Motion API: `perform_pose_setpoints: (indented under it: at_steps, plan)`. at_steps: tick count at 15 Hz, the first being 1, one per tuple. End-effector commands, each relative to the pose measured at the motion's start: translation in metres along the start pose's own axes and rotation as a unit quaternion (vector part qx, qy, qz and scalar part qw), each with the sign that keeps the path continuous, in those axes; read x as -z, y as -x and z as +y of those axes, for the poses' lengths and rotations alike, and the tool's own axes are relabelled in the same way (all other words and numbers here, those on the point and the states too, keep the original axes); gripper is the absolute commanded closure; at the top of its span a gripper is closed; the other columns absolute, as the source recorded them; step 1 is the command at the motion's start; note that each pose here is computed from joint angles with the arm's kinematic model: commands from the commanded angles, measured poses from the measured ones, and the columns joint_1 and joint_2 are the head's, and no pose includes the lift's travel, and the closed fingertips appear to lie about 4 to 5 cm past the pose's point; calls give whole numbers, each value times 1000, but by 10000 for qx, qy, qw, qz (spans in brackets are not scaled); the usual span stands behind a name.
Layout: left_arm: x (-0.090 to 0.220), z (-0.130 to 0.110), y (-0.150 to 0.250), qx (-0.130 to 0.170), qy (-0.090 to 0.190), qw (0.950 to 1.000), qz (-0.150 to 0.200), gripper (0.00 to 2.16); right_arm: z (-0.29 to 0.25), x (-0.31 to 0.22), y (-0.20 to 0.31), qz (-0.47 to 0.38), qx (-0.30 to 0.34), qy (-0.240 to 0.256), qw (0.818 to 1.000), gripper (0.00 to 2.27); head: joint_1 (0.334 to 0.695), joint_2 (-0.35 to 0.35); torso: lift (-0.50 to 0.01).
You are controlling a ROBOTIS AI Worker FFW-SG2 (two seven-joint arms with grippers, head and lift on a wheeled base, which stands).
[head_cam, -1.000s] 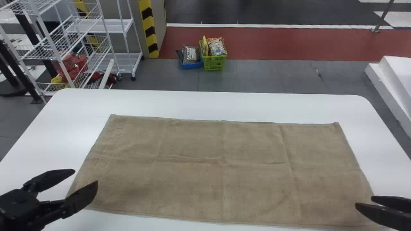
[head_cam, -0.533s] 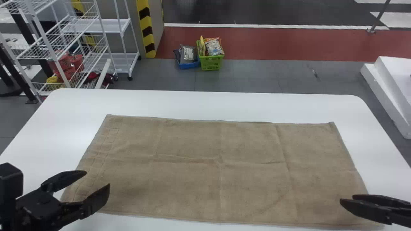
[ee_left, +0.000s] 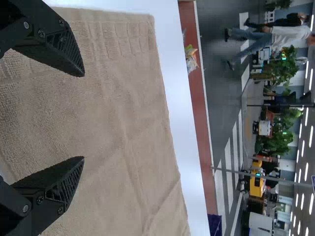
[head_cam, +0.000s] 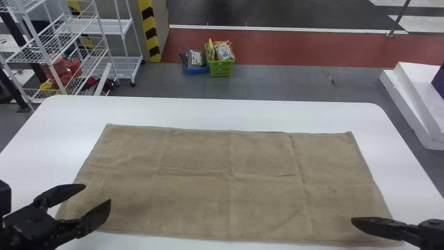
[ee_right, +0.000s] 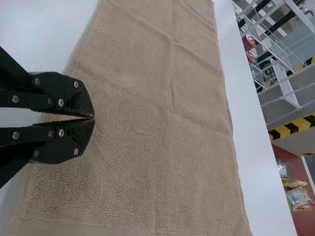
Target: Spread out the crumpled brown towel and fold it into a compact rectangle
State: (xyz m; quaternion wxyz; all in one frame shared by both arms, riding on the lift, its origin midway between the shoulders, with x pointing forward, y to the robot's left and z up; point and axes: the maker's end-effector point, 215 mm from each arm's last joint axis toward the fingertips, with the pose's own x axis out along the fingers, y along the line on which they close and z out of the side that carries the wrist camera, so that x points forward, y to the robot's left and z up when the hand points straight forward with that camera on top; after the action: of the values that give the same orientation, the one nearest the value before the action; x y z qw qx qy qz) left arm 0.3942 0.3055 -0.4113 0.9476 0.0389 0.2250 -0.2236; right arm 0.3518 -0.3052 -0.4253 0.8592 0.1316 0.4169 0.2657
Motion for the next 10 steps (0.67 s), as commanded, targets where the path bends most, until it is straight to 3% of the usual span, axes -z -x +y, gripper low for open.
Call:
perform_pose_setpoints:
  at_steps: [1, 4, 10]
  plan:
    - [0, 1, 1, -20, 5, 10000, -5, 265, 20, 4, -15, 62, -244, 29, 9997, 1413, 695, -2, -127]
    - [-4, 4, 7, -43, 6, 10000, -71, 265, 43, 1, -38, 112, -450, 185, 9988, 1413, 695, 37, -127]
    - [-1, 6, 8, -52, 26, 10000, -51, 265, 106, -7, -99, 276, -877, 483, 9946, 1413, 695, 179, -127]
